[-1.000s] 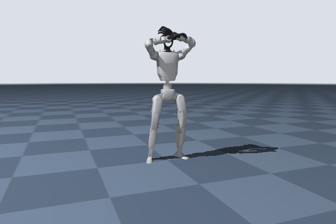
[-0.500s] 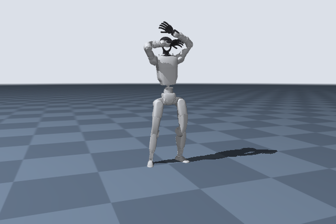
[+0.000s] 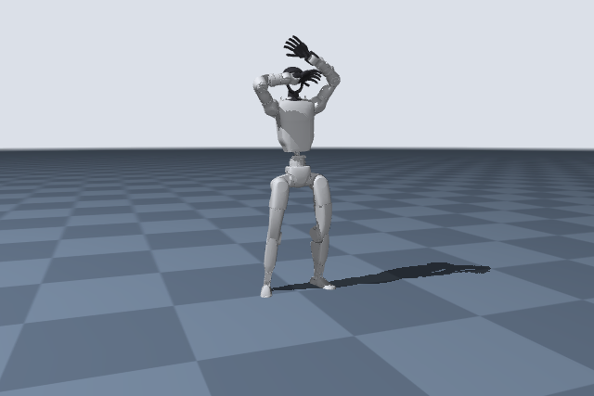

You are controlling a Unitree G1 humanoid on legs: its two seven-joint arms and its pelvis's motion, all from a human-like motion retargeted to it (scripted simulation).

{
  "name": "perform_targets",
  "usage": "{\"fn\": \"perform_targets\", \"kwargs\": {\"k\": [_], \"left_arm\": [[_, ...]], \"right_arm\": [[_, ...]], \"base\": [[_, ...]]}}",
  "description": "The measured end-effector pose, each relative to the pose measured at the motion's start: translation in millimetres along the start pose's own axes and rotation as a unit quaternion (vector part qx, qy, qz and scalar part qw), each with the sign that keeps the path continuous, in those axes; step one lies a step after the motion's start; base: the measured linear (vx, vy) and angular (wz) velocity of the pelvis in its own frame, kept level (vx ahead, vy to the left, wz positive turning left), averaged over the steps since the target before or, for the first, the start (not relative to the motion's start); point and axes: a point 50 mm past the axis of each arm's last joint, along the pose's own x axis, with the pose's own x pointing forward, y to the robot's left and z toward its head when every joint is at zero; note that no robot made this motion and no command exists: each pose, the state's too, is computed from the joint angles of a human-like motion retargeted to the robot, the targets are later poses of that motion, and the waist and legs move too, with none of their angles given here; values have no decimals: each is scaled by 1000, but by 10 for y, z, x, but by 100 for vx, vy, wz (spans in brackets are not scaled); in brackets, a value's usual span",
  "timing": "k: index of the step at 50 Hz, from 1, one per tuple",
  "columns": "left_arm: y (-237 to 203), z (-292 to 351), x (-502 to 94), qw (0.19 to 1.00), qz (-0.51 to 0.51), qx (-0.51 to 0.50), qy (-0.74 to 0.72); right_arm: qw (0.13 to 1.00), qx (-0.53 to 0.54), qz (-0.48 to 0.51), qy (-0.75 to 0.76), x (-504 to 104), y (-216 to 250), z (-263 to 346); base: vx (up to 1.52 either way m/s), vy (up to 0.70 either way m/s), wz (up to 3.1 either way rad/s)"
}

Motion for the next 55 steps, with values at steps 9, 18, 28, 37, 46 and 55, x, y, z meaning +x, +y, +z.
{"fn": "perform_targets", "kwargs": {"k": [9, 18, 28, 37, 46, 55], "left_arm": [[-385, 1187, -527, 946, -138, -66, -286], [-13, 650, -79, 987, 18, -17, -156], [-467, 232, -336, 985, -148, 26, -79], [-222, 1252, -501, 950, -67, -99, -289], [-158, -134, -219, 999, -13, -22, 41], [-449, 1006, -633, 958, -138, -72, -240]], "right_arm": [[983, -104, -58, 142, -23, -243, -784], [983, -35, 134, 125, -273, 203, -531], [994, -17, -57, 94, -95, -124, -449], [966, -84, 32, 241, -558, 6, -1017], [997, 41, 24, 58, -153, 137, -181], [966, 6, -109, 233, -357, -74, -993]], "base": [[0, 0, 0], [0, 0, 0], [0, 0, 0], [0, 0, 0], [0, 0, 0], [0, 0, 0]]}}
